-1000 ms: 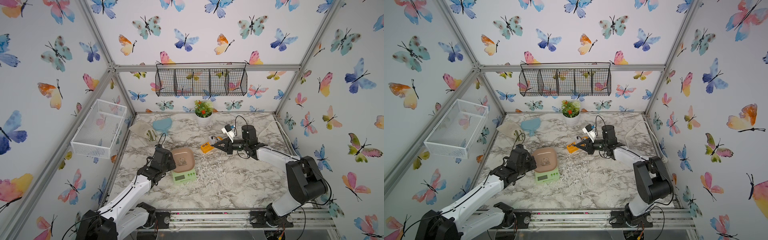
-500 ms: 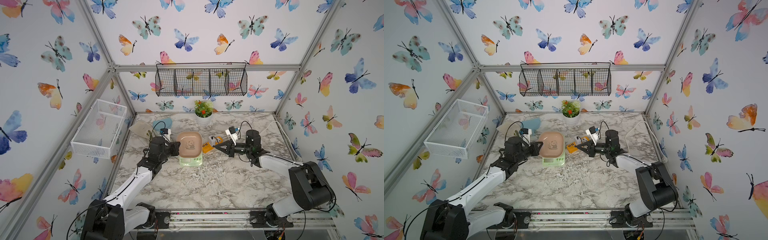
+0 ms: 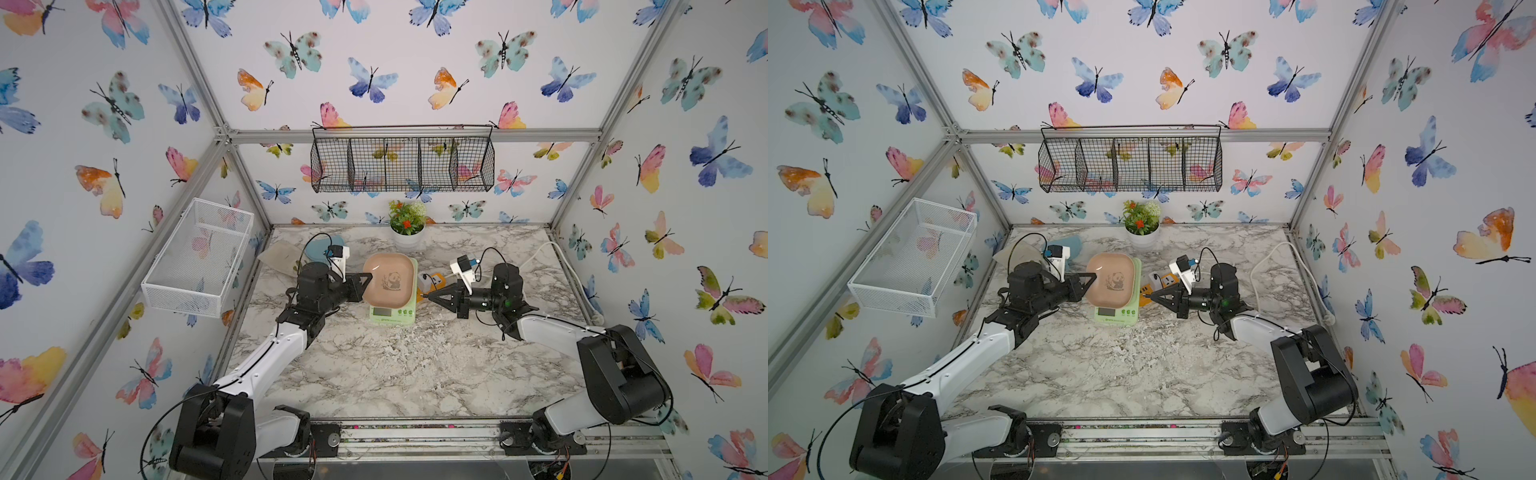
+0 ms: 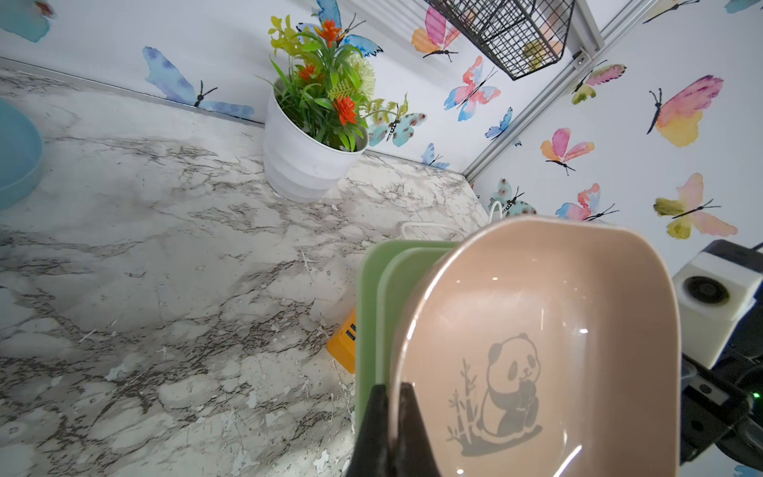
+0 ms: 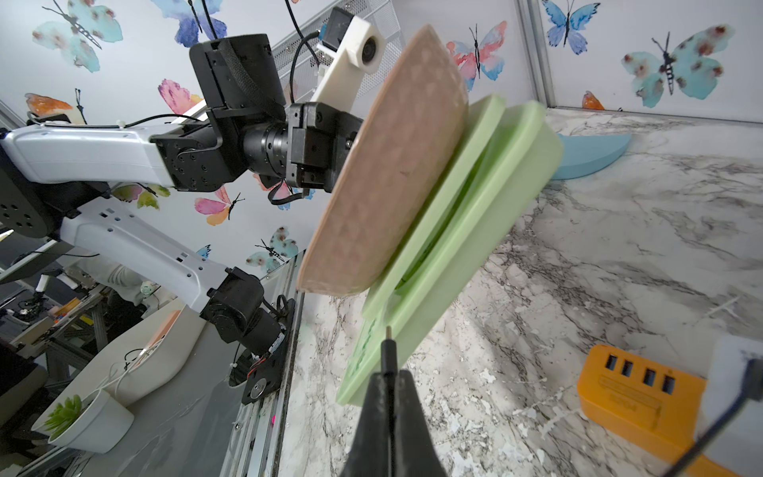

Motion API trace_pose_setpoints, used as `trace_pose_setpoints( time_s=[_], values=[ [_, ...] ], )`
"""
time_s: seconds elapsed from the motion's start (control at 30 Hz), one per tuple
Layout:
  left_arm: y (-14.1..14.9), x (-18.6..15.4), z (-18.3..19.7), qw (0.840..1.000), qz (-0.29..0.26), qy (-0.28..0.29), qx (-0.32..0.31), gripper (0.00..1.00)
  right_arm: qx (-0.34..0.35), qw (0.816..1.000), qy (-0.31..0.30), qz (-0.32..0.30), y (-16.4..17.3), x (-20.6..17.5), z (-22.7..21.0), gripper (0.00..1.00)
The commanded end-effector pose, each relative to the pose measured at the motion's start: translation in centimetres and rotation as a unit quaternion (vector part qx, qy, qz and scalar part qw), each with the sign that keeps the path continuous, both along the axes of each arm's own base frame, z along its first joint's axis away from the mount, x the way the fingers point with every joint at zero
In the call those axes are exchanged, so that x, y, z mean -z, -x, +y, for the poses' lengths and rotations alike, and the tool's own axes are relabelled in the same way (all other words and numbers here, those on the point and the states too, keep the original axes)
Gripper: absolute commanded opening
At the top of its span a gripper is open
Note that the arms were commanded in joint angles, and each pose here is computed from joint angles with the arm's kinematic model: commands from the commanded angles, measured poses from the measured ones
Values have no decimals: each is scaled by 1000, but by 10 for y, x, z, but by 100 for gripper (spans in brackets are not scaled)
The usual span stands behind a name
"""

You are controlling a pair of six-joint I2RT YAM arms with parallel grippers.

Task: Charge the electronic scale
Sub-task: Insert the charging cable into the electronic scale.

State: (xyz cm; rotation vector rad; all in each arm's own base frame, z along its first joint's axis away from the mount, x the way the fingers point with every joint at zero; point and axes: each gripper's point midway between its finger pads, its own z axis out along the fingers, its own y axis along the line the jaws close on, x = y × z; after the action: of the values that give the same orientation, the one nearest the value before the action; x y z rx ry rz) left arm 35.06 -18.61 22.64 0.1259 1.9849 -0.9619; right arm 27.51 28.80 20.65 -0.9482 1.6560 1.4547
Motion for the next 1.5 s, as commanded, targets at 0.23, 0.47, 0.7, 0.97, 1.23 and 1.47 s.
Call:
trace_pose_setpoints(
  time_s=[0.23,0.47,0.7,0.97,1.23,1.47],
  values=[
    [-8,-48,-4,993,-108,41,39,0,-32,999,11,11,7,4,9,2],
    [-9,-56,-3,990,-131,36,41,0,-38,999,9,25,7,3,11,2],
    [-8,-55,-4,988,-138,42,46,0,-47,998,1,40,9,1,13,2],
    [-9,-55,-8,987,-141,47,58,0,-48,998,-3,43,9,-2,13,2],
    [-8,-57,-10,986,-144,54,62,0,-36,998,-2,46,6,-2,13,2],
    [-7,-56,-11,986,-142,60,66,0,-23,999,-1,47,2,-3,12,2]
  ],
)
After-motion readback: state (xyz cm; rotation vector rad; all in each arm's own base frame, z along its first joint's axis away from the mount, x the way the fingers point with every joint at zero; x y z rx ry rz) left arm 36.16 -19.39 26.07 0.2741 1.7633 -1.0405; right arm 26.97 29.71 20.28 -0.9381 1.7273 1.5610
